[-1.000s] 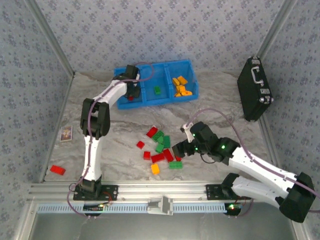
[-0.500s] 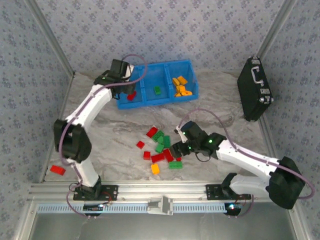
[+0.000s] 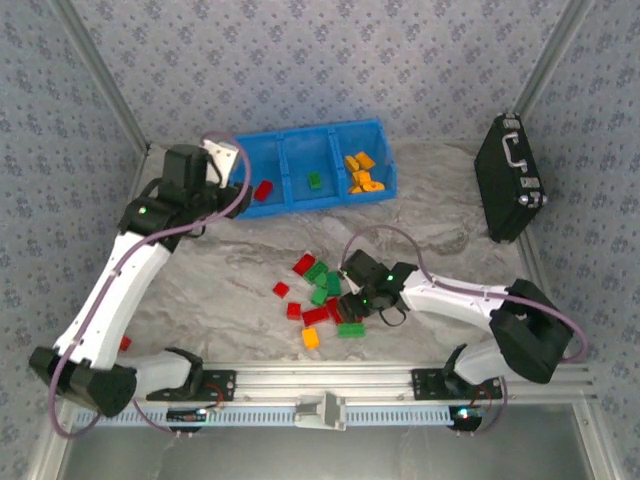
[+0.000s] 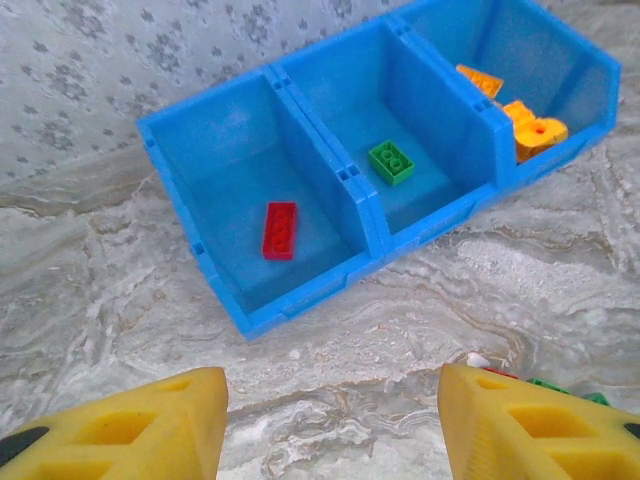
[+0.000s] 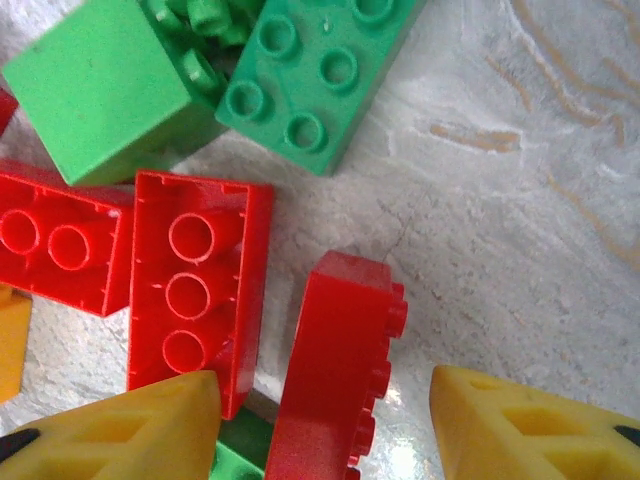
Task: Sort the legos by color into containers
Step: Pick up the lego from the bottom-center of the table, then place the lego in the container, then pick up the lego from the bottom-center of the table.
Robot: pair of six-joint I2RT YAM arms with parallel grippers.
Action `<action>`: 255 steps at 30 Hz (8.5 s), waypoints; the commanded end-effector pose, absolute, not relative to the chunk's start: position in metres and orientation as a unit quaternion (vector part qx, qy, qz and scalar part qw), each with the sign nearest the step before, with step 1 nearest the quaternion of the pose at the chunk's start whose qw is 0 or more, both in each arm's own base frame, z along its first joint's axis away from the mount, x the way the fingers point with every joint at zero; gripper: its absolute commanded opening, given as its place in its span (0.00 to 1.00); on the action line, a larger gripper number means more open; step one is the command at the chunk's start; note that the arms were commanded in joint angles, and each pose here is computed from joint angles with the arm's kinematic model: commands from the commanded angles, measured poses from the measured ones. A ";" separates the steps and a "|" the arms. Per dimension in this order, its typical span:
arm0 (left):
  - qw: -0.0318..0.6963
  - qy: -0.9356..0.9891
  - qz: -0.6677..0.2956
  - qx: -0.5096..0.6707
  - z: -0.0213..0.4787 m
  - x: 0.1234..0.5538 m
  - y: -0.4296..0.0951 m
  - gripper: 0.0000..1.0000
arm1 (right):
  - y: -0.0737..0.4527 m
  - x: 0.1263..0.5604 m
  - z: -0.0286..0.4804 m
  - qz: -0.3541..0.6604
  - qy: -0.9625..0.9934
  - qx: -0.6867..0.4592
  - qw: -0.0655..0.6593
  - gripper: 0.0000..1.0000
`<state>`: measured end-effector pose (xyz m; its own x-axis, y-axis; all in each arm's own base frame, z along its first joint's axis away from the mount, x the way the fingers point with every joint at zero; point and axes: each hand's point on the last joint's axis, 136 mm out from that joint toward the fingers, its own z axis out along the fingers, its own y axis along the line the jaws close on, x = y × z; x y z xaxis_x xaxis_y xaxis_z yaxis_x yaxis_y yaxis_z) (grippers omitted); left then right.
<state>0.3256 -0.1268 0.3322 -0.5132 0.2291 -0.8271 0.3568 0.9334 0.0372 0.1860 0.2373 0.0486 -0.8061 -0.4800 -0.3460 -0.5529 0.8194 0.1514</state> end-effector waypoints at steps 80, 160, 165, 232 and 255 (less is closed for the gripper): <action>0.497 0.631 -0.479 0.353 0.394 0.225 -0.270 0.71 | 0.315 0.255 0.437 0.555 0.601 -0.275 0.506 0.23; 0.260 0.957 -0.122 0.044 0.166 0.500 -0.181 0.09 | 0.221 0.140 0.130 0.277 0.918 -0.224 0.177 0.91; 0.239 0.962 -0.129 0.031 0.148 0.509 -0.175 0.12 | 0.221 0.134 0.122 0.254 0.917 -0.250 0.179 0.92; 0.345 0.919 -0.186 0.054 0.287 0.416 -0.154 0.60 | 0.234 0.130 0.019 -0.023 0.905 -0.423 0.046 0.47; 0.342 0.686 -0.556 0.320 0.382 0.248 -0.240 0.61 | 0.272 0.183 0.260 0.342 0.792 -0.366 0.348 0.36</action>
<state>0.2717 -0.2300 0.3387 -0.6652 0.0826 -0.7420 0.7166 0.3497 -0.6035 0.1760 0.2572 0.2220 -0.5618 -0.4238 -0.7105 -0.7711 0.5794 0.2641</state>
